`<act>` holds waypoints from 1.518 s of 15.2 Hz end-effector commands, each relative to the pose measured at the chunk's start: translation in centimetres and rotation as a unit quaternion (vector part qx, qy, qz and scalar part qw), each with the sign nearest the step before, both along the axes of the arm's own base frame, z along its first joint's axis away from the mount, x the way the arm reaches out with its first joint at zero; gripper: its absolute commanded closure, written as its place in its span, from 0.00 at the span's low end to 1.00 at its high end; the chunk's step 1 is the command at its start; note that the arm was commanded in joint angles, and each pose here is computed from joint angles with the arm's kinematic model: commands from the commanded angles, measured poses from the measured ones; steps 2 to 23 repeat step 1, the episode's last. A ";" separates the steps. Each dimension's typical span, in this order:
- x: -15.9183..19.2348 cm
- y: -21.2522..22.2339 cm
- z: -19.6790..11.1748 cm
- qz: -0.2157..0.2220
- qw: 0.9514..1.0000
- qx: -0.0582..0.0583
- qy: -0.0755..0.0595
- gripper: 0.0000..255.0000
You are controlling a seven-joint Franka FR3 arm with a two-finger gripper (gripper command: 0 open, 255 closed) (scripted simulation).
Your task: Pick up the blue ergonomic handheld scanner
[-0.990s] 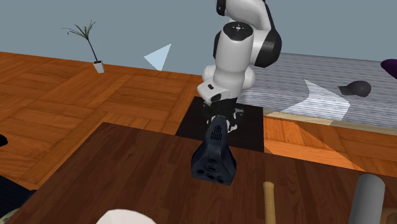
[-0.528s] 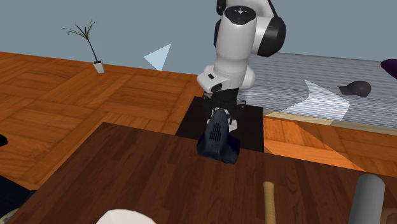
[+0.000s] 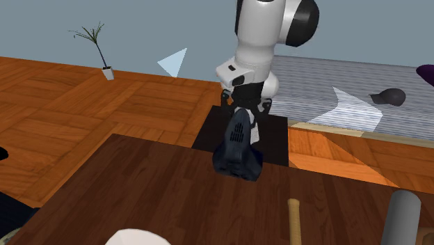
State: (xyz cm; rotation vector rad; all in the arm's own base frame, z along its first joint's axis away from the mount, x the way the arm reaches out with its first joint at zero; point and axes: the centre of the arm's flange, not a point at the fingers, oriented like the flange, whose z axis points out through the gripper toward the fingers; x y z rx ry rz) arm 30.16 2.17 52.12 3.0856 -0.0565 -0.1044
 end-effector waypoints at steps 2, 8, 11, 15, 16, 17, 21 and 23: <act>0.0 0.0 0.5 0.000 1.000 0.000 -0.002 1.00; 0.0 0.0 0.5 0.000 1.000 0.000 -0.002 1.00; 0.0 0.0 0.5 0.000 1.000 0.000 -0.002 1.00; 0.0 0.0 0.5 0.000 1.000 0.000 -0.002 1.00; 0.0 0.0 0.5 0.000 1.000 0.000 -0.002 1.00; 0.0 0.0 0.5 0.000 1.000 0.000 -0.002 1.00; 0.0 0.0 0.5 0.000 1.000 0.000 -0.002 1.00; 0.0 0.0 0.5 0.000 1.000 0.000 -0.002 1.00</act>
